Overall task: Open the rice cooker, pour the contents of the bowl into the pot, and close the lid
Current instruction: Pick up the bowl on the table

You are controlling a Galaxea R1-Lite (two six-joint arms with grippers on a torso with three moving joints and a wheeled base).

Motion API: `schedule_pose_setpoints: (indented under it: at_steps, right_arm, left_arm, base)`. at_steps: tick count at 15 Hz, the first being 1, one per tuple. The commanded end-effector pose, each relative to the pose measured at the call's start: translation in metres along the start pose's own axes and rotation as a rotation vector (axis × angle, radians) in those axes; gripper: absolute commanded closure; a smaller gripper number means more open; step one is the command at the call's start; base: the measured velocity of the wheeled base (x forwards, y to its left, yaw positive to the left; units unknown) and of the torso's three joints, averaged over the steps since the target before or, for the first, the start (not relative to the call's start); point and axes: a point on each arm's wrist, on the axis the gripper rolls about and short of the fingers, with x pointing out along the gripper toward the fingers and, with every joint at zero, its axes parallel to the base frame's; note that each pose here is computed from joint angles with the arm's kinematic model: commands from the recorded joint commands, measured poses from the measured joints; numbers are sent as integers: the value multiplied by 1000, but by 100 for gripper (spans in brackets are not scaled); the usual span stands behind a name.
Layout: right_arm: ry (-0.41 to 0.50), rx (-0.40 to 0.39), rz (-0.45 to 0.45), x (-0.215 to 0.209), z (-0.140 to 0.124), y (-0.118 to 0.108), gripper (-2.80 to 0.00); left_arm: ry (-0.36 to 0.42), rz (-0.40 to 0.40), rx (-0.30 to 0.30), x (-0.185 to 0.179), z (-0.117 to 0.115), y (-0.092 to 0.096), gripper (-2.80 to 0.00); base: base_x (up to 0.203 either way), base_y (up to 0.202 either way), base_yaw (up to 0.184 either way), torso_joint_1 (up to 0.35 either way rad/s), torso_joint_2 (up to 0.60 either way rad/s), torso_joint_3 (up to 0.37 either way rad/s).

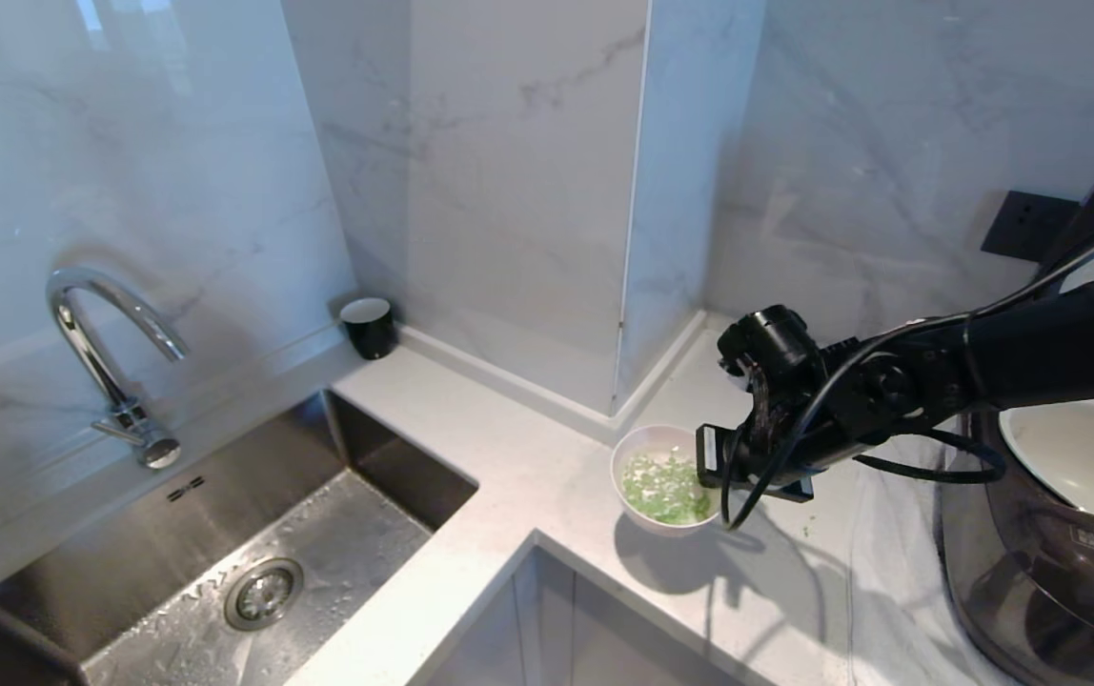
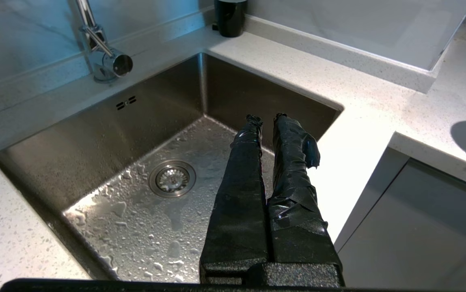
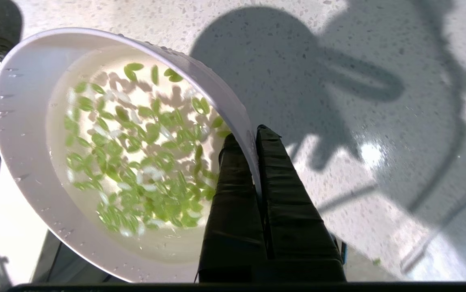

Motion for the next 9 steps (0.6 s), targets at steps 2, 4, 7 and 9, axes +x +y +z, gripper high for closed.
schedule_pose_setpoints:
  at_steps: [2, 4, 7, 9]
  right_arm:
    - [-53, 3, 30, -50, -1, 1, 0]
    - [-54, 8, 28, -68, -5, -2, 0]
    - [-64, 37, 24, -96, -10, -8, 0]
    - [-55, 61, -1, -115, -14, -18, 0]
  left_arm:
    - [2, 0, 0, 0, 0, 0, 0]
    - [2, 0, 0, 0, 0, 0, 0]
    - [2, 0, 0, 0, 0, 0, 0]
    - [2, 0, 0, 0, 0, 0, 0]
  base:
    - [0, 0, 0, 0, 0, 0]
    - [0, 0, 0, 0, 0, 0]
    - [0, 0, 0, 0, 0, 0]
    - [0, 0, 0, 0, 0, 0]
